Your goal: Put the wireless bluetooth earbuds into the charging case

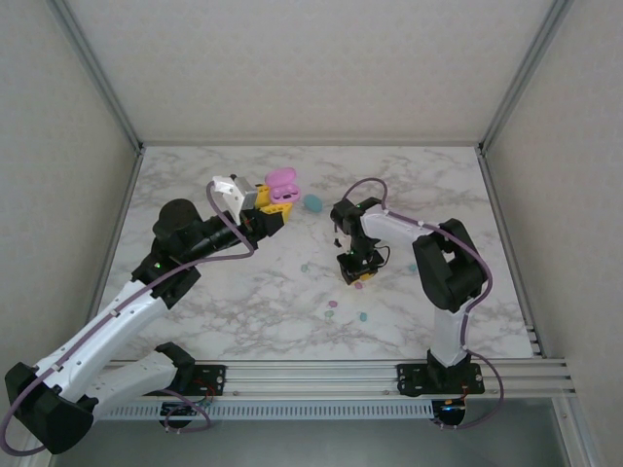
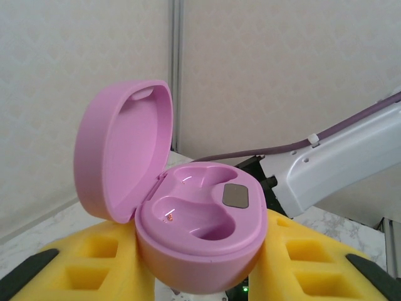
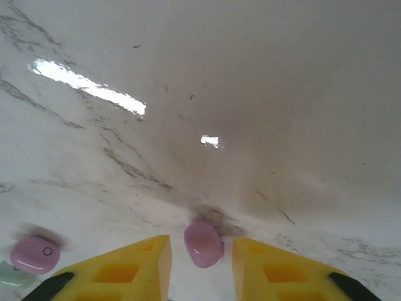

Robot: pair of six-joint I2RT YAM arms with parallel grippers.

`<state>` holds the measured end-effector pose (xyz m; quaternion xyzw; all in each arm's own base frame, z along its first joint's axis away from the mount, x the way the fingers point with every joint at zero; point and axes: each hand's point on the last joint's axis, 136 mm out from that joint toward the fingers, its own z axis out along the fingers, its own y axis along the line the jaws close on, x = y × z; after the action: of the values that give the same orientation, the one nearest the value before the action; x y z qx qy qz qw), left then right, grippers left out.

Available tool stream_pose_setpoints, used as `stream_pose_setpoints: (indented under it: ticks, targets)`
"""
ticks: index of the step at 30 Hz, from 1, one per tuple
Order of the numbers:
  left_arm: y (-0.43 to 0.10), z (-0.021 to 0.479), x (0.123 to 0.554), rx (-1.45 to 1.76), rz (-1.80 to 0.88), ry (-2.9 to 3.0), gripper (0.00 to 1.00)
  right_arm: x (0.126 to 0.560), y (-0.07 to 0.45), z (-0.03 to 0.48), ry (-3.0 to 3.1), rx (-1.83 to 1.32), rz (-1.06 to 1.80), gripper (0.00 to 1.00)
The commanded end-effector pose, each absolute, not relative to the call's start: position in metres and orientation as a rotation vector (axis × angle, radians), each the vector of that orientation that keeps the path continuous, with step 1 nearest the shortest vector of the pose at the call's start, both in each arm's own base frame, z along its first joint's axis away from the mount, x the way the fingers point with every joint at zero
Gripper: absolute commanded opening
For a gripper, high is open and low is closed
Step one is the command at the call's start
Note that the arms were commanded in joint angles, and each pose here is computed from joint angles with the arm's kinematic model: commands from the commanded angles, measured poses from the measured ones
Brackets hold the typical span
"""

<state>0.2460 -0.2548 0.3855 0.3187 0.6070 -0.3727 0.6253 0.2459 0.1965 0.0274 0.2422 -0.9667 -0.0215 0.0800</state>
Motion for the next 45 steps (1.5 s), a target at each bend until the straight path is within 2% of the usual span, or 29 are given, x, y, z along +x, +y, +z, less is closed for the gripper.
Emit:
stream_pose_setpoints:
  ticks: [1,45]
  targets:
    - [-0.255,0.386,0.245,0.733,-0.846,1.386,0.28,0.246,0.197,0.026,-2.865,0.763,-0.028,0.32]
    - [-0.258,0.380,0.250,0.723,-0.855,1.416,0.28,0.236,0.188,0.007,-2.804,0.789,0.056,0.28]
